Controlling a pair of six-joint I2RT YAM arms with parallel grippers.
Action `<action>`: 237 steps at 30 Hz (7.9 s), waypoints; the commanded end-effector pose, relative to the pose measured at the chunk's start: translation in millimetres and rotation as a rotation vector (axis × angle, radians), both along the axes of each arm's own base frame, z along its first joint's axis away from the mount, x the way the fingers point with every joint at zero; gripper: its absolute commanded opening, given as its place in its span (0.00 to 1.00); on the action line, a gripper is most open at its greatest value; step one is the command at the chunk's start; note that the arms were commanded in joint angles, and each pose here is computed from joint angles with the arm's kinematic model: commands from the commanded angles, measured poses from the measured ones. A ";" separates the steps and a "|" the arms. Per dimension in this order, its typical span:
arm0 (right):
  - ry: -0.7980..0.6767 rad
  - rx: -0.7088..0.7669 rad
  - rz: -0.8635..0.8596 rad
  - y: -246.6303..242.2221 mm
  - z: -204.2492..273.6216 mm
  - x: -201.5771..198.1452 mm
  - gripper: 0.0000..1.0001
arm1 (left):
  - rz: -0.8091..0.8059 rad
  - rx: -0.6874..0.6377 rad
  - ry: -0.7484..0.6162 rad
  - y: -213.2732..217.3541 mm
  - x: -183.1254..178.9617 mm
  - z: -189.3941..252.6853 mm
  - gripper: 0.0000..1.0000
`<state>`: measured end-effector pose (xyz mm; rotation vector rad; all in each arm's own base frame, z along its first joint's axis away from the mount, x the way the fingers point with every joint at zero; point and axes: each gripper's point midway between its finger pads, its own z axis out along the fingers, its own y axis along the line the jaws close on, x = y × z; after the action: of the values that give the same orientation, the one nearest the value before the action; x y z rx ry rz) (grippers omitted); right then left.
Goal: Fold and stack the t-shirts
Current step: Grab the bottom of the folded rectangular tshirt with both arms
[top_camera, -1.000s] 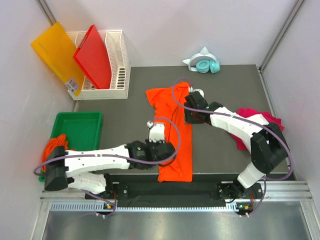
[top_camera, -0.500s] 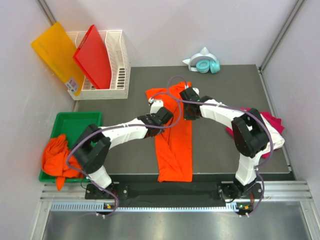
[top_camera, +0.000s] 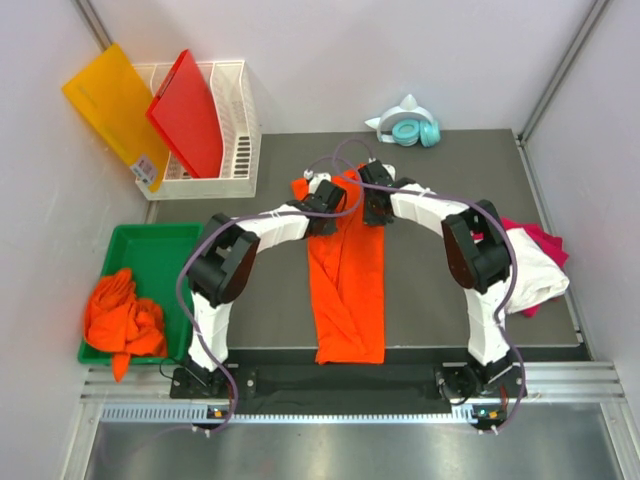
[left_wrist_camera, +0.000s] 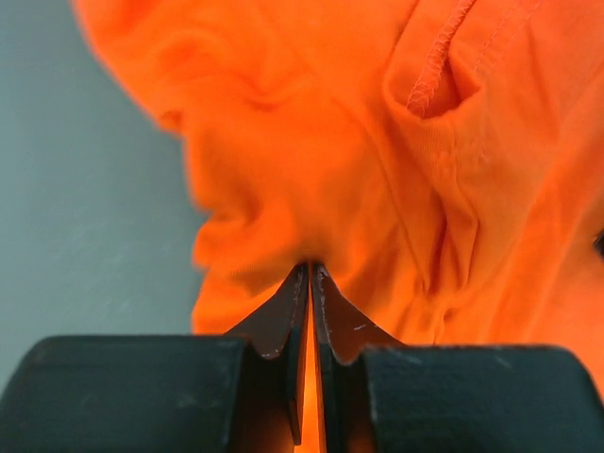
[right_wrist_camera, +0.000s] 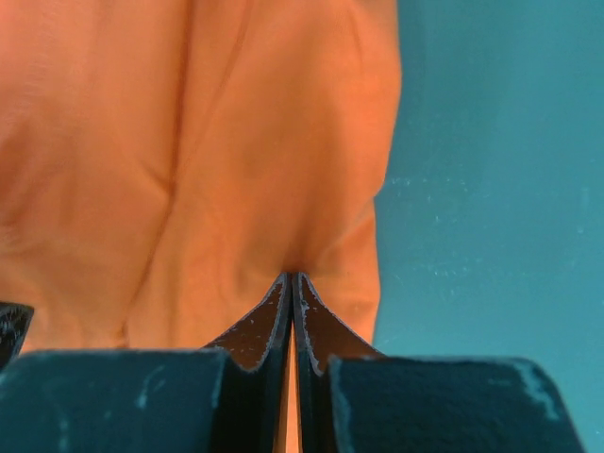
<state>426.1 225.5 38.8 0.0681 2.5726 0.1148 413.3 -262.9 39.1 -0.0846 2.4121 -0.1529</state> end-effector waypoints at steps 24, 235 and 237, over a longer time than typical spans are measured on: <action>0.071 0.130 -0.041 10.6 -30.6 99.3 0.00 | 0.007 -0.158 0.207 -2.7 103.2 -63.7 0.09; -0.263 0.064 0.285 60.5 130.6 -132.0 0.40 | -0.058 -0.195 -0.092 43.7 -216.1 60.8 0.18; -0.287 0.084 0.237 56.0 142.7 -93.7 0.39 | -0.075 -0.208 -0.087 38.3 -216.6 59.5 0.18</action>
<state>265.9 293.6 151.4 -0.2770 2.3728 0.3525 187.6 -205.7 80.8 -0.0952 2.3689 -0.3364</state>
